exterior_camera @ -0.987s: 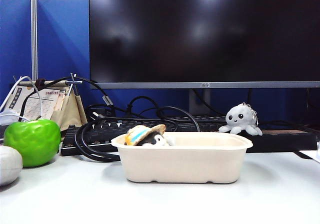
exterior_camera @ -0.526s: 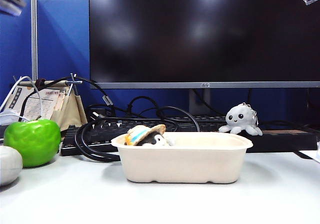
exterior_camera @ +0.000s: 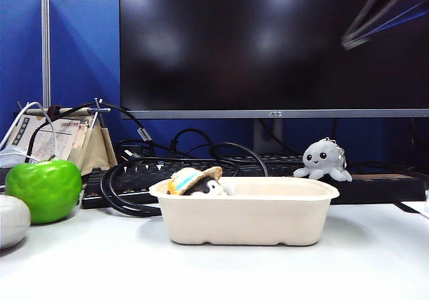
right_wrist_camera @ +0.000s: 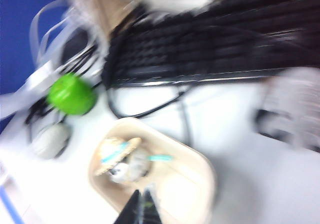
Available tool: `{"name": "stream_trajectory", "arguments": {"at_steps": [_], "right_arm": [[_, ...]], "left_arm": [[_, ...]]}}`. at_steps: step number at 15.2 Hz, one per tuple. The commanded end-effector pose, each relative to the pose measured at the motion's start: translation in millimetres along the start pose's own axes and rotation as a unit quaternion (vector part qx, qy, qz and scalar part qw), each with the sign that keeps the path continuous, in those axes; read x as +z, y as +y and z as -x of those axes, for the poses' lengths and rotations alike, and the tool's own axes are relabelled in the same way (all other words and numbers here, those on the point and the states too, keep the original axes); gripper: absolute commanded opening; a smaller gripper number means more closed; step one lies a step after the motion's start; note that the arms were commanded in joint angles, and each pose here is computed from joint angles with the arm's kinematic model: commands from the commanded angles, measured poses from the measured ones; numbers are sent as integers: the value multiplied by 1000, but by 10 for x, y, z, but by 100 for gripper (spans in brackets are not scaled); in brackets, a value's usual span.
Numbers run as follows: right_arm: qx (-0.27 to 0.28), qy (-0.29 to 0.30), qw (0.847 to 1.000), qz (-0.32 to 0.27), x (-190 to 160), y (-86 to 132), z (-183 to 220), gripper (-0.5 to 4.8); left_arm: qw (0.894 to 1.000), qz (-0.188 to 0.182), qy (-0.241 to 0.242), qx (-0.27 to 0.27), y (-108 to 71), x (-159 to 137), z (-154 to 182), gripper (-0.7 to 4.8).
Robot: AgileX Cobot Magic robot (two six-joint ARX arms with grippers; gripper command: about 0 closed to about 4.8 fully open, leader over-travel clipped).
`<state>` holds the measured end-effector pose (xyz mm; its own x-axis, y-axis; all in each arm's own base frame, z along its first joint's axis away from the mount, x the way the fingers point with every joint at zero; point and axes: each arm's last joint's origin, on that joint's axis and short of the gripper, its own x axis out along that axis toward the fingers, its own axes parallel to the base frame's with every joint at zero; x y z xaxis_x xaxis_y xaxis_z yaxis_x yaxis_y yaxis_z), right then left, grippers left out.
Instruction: Identity fluffy octopus among items on the table, put them into the paper lunch box.
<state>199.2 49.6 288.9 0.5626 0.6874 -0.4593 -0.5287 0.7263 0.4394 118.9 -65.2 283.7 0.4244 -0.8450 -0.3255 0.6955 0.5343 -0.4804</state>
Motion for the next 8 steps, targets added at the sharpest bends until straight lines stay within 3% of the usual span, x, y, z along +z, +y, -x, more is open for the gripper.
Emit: {"name": "stream_trajectory", "arguments": {"at_steps": [1, 8], "right_arm": [[20, -19, 999, 30, 93, 10, -151, -1], [23, -59, 996, 56, 180, 20, -149, -1]], "left_arm": [[999, -27, -17, -27, -59, 54, -13, 68], [999, -34, -24, -28, -66, 68, -14, 68]]}}
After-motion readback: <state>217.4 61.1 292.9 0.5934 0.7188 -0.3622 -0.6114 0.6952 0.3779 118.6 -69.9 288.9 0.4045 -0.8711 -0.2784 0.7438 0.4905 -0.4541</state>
